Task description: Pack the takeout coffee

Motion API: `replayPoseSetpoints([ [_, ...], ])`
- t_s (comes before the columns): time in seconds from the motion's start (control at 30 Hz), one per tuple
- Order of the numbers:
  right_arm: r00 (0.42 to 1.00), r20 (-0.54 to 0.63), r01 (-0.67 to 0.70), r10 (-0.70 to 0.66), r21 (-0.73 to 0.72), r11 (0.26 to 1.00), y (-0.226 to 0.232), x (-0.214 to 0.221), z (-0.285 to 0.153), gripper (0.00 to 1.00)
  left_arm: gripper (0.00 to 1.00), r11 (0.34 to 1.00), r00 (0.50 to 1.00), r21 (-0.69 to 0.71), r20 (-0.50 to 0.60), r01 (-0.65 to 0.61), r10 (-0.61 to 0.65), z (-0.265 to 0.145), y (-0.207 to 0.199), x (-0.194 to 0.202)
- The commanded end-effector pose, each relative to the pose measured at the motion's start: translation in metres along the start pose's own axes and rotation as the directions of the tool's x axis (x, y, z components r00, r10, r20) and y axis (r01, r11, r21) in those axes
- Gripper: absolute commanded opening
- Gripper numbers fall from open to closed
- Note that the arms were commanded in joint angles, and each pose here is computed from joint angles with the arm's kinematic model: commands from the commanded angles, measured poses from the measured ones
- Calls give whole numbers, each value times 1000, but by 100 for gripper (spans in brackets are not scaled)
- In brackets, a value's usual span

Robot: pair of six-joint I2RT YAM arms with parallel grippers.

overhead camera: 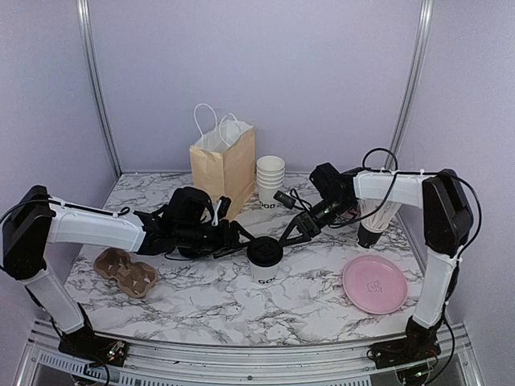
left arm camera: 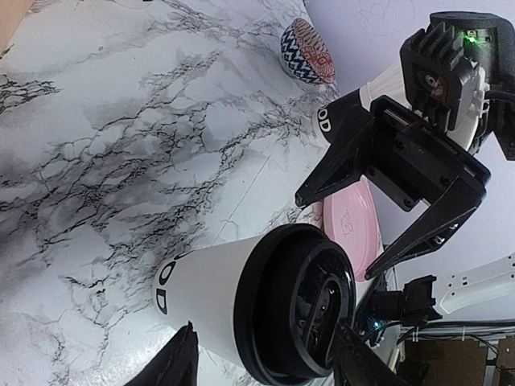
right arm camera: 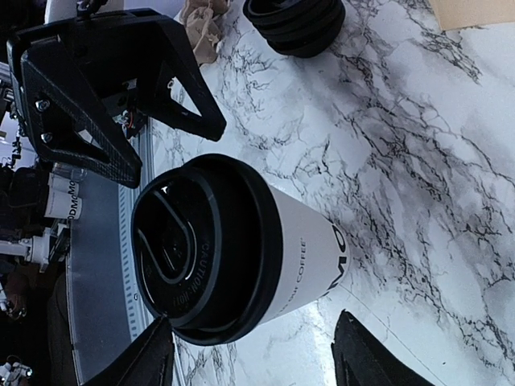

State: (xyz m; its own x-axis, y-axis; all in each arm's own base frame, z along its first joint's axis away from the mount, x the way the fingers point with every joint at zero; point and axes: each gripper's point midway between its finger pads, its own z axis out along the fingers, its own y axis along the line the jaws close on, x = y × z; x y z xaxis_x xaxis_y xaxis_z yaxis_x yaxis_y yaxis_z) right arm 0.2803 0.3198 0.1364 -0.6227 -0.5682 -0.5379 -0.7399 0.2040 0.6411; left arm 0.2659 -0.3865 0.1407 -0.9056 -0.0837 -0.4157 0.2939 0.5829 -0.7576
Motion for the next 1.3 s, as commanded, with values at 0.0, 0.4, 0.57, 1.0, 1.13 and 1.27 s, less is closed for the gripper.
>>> replayPoseSetpoints([
  [0.0, 1000, 2, -13, 13, -42, 999, 2, -9, 6, 61, 55, 999, 1000, 48, -7, -8, 8, 9, -9, -1],
  [0.4, 991, -73, -114, 113, -14, 993, -29, 18, 30, 44, 39, 997, 996, -65, -78, 48, -53, 25, 42, 31],
  [0.57, 977, -116, -168, 176, 78, 983, -55, 34, 39, 38, 34, 981, 988, -156, -82, 117, -131, 29, 80, 43],
  [1.0, 989, -104, -95, 103, 81, 992, -44, 14, 28, 35, 40, 996, 996, -60, -65, 59, -63, 19, 39, 29],
  [1.13, 998, -51, -22, 23, 11, 1000, -14, -8, 14, 43, 48, 1000, 1000, -4, -9, 5, -5, 4, 8, 16],
  [1.27, 999, -21, 38, -37, 27, 999, 1, -22, -1, 53, 52, 999, 999, 32, 45, -18, 17, -11, -13, 4],
])
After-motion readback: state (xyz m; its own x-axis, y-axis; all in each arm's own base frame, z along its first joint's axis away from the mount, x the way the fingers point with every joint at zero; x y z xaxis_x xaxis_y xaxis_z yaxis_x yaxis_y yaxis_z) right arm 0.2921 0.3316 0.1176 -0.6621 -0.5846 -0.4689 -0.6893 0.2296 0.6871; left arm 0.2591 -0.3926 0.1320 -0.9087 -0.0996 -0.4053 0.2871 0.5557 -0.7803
